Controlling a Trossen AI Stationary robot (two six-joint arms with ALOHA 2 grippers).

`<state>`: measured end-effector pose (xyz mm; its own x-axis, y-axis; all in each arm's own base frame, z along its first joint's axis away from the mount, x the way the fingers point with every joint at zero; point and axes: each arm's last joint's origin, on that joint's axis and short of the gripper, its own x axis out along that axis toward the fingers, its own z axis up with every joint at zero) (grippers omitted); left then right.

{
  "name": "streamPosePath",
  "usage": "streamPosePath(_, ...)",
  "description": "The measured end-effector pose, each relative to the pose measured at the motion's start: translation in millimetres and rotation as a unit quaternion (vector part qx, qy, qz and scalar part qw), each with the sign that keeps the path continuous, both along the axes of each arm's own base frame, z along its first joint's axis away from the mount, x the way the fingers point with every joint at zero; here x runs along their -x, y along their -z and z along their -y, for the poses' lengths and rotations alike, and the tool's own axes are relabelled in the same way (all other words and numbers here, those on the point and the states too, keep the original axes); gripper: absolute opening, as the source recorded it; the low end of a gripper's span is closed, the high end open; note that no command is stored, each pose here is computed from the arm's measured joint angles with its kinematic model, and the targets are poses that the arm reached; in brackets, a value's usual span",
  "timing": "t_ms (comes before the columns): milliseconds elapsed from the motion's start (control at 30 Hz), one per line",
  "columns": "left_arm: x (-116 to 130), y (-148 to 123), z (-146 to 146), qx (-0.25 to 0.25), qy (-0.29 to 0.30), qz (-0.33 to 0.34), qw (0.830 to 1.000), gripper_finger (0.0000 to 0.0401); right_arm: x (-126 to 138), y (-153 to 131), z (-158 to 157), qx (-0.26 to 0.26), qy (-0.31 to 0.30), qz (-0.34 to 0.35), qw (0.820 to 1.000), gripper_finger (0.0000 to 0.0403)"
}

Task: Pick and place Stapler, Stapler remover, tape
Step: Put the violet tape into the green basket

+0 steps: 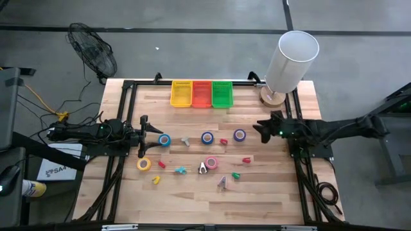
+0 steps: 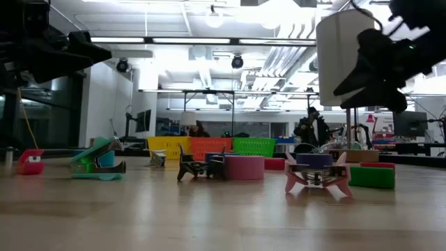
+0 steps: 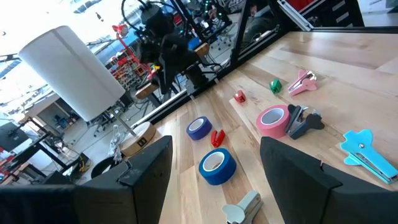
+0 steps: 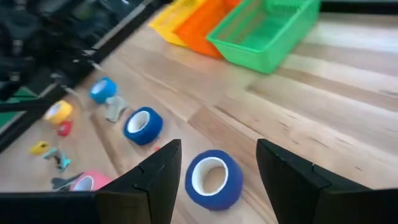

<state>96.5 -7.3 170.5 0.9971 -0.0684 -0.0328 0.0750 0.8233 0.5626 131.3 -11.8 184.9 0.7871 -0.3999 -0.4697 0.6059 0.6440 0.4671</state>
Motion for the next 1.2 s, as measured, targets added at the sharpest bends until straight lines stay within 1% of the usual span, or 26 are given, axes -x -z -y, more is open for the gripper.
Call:
streamPosePath(200,0.0,0.1,0.0,0.000,0.000,0.000,1.000,0.0239,-21.2,-12.5,10.1,-0.050,0.028,-0.072,0.996,0.0201)
streamPosePath(367,0.0,-0.1,0.0,0.000,0.000,0.000,1.000,0.0239,-44.0,-18.6,18.5,-0.082,0.025,-0.109,0.990,0.0200)
streamPosePath(500,0.0,0.0,0.0,0.000,0.000,0.000,1.000,0.0239,-60.2,-18.8,26.7,-0.099,0.049,-0.136,0.984,0.0200)
streamPosePath(700,0.0,0.1,0.0,0.000,0.000,0.000,1.000,0.0239,-83.5,-13.3,41.1,-0.154,0.072,-0.189,0.967,0.0201)
streamPosePath(967,0.0,-0.1,0.0,0.000,0.000,0.000,1.000,0.0239,-117.4,-6.6,51.2,-0.190,0.062,-0.236,0.951,0.0200)
streamPosePath(1033,0.0,0.1,0.0,0.000,0.000,0.000,1.000,0.0239,-122.3,-4.8,52.1,-0.198,0.062,-0.259,0.943,0.0200)
streamPosePath(1133,0.0,0.1,0.0,0.000,0.000,0.000,1.000,0.0239,-125.1,0.7,50.0,-0.210,0.067,-0.306,0.926,0.0201)
streamPosePath(1200,0.0,0.0,0.0,0.000,0.000,0.000,1.000,0.0239,-126.9,3.6,47.8,-0.220,0.078,-0.322,0.918,0.0201)
